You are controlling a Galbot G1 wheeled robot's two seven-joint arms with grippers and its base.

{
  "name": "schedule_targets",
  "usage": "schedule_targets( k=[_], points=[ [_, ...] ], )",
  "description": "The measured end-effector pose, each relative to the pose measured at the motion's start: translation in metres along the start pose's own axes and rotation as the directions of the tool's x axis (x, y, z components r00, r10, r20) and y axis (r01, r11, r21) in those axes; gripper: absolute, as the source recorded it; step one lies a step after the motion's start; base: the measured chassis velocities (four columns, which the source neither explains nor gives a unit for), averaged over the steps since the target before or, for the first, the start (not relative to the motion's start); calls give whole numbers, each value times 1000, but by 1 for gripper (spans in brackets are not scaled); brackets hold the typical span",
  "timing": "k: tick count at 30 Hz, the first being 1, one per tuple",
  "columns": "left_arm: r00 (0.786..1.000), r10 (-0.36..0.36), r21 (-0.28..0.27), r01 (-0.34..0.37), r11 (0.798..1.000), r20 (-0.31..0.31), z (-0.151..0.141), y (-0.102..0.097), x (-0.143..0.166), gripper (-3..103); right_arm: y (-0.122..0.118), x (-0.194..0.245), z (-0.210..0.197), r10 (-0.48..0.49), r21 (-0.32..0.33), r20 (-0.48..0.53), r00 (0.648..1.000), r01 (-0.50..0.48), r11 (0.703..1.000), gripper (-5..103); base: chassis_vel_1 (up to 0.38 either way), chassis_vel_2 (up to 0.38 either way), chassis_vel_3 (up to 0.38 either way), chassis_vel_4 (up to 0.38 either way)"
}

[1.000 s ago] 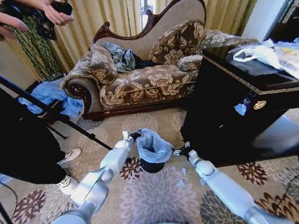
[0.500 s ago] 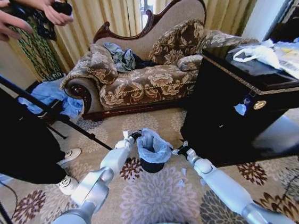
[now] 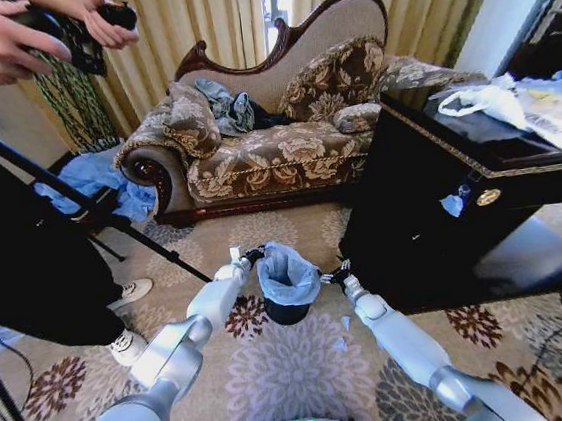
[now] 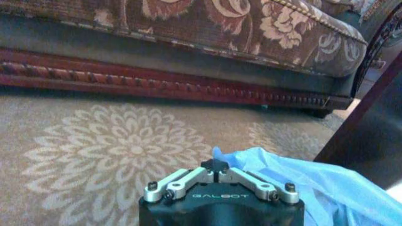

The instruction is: Place a garbage bag over the trash bin.

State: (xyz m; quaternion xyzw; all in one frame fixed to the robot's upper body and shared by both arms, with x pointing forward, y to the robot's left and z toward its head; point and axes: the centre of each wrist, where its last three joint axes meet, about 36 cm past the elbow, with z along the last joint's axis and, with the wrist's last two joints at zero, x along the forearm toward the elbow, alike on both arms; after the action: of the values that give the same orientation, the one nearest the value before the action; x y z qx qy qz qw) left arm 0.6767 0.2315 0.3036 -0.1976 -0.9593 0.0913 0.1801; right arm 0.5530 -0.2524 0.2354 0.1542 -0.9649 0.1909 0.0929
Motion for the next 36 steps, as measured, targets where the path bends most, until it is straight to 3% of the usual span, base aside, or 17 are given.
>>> schedule_targets(
  k=[21,36],
  points=[
    [1000,-15,11,15,1000,-26,13,8,5,0,7,17,33,16,-2,-56,998,-16,1000,100,0,0,0,0],
    [999,-9,4,10,1000,-46,43,15,23,0,31,54,63,-4,-36,-99,995,0,999,100,0,0,0,0]
  ],
)
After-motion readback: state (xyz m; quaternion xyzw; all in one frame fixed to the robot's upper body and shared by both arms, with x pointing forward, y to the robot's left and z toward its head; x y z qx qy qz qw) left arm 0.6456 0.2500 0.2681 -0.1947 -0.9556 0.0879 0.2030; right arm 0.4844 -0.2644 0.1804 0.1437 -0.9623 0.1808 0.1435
